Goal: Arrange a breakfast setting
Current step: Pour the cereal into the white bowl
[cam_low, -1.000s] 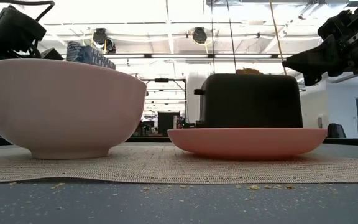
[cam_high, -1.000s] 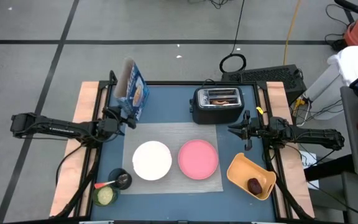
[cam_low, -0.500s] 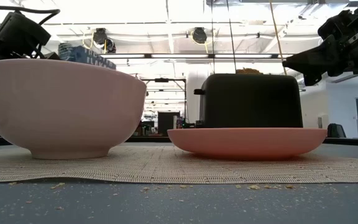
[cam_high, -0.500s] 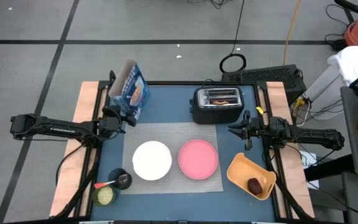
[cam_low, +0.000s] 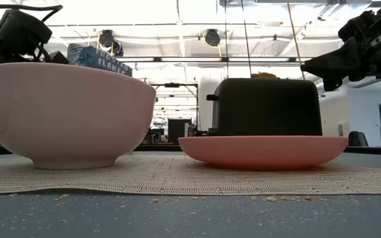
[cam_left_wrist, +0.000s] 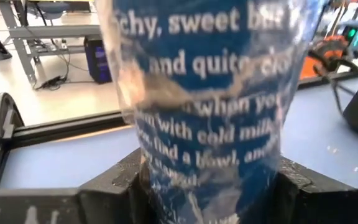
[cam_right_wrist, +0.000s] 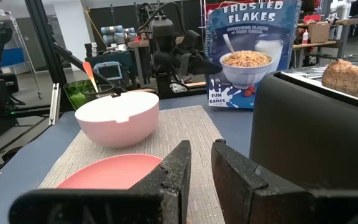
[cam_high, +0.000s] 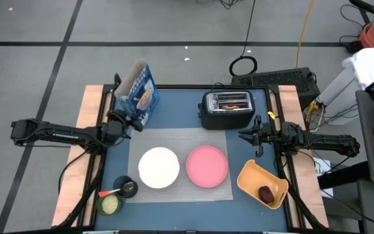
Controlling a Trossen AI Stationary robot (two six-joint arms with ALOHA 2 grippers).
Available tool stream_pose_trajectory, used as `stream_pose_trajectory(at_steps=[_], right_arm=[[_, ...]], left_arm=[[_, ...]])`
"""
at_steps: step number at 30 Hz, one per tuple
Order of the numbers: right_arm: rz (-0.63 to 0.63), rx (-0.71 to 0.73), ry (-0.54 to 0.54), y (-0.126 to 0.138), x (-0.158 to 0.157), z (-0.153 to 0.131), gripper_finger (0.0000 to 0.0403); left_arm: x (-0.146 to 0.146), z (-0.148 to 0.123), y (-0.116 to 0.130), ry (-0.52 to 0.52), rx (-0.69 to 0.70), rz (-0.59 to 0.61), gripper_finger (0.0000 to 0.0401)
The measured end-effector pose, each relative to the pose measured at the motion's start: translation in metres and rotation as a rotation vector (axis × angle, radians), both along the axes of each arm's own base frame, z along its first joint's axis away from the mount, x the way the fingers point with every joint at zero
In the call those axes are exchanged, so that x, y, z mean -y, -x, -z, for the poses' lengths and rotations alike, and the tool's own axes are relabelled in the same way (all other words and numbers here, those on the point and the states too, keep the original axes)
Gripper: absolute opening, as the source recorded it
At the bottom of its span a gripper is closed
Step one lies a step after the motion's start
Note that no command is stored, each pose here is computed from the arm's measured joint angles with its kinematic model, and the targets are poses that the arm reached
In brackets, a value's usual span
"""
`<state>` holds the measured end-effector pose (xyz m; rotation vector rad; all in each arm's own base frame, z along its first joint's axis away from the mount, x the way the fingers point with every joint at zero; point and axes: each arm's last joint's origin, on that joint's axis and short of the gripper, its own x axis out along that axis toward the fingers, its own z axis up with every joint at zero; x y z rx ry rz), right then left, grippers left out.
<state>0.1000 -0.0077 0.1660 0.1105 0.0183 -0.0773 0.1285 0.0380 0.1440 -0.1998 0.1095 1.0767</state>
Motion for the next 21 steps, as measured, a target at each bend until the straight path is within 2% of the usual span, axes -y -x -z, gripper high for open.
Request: stream_pose_trajectory(at_steps=[7, 21], right_arm=[[0.0, 0.0, -0.001, 0.0, 0.0, 0.0, 0.0059], [0.0, 0.002, -0.001, 0.0, 0.0, 0.0, 0.0059]], left_arm=[[0.0, -0.008, -0.002, -0.029, 0.065, 0.013, 0.0205], [0.003, -0.028, -0.009, -0.049, 0.276, 0.22, 0.0204]])
